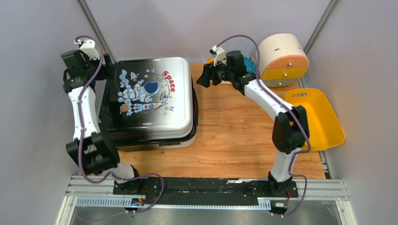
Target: Open, take out, and arrange the luggage
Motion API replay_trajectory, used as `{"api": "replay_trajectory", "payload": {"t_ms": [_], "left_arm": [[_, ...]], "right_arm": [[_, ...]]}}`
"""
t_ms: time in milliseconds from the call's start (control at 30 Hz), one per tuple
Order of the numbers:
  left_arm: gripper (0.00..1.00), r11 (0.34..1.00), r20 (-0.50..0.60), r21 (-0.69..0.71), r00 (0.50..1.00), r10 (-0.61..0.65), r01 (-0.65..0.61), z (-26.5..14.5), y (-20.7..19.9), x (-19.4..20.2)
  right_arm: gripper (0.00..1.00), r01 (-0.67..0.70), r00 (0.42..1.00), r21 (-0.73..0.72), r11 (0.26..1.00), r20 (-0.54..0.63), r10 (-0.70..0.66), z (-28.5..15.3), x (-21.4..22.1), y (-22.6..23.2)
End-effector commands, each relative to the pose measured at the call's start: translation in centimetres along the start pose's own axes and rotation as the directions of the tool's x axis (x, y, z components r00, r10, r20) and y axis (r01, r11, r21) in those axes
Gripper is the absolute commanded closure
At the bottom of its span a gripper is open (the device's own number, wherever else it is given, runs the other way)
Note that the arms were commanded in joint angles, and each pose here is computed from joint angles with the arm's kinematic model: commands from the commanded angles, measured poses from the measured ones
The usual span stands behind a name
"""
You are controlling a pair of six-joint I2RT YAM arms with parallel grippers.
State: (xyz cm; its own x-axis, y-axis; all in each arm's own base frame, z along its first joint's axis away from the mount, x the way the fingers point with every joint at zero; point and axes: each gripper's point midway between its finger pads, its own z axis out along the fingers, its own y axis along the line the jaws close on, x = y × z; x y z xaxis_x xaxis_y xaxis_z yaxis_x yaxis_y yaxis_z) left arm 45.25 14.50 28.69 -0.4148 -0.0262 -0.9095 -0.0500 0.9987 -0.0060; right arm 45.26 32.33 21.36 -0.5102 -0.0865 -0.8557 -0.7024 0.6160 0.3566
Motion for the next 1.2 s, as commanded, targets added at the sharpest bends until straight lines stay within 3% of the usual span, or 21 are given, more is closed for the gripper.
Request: {"api": "replay_trajectory", "payload": {"t_ms": [0,233,367,500,733,967,1167], "left_arm": [[0.14,0.997,-0.037,0.069,0.998,0.048,-0.046,-9.1,-4.1,1.0],[0.18,0.995,-0.238,0.073,0.970,-0.048,0.067,-17.1,-8.1,10.5],[0.22,0.992,-0.291,0.083,0.955,-0.063,0.091,-20.1,-9.6,12.9],[0.24,0.998,-0.316,0.056,0.948,0.022,-0.004,-23.4,-9.5,13.3],[0.36,0.991,-0.566,0.086,0.813,0.137,-0.107,-28.2,-9.4,20.7],[0.34,0.992,-0.633,0.049,0.765,0.122,-0.117,-26.7,-8.1,24.8],[0.31,0.992,-0.467,0.008,0.876,0.118,-0.129,-20.3,-6.6,22.6]], "right_arm": [[0.32,0.057,0.997,-0.115,0.992,-0.042,-0.062,-5.4,0.2,5.5],[0.32,0.107,0.962,-0.198,0.974,-0.228,-0.152,-10.0,9.2,8.9],[0.33,0.166,0.922,-0.300,0.939,-0.290,-0.256,-12.2,13.5,11.4],[0.34,0.228,0.883,-0.383,0.895,-0.307,-0.356,-13.6,15.9,13.3],[0.35,0.257,0.862,-0.422,0.869,-0.306,-0.403,-13.2,17.2,14.8],[0.31,0.344,0.885,-0.398,0.850,-0.164,-0.435,-8.6,16.3,16.2],[0.31,0.352,0.902,-0.337,0.873,-0.127,-0.413,-4.4,15.6,15.9]]}}
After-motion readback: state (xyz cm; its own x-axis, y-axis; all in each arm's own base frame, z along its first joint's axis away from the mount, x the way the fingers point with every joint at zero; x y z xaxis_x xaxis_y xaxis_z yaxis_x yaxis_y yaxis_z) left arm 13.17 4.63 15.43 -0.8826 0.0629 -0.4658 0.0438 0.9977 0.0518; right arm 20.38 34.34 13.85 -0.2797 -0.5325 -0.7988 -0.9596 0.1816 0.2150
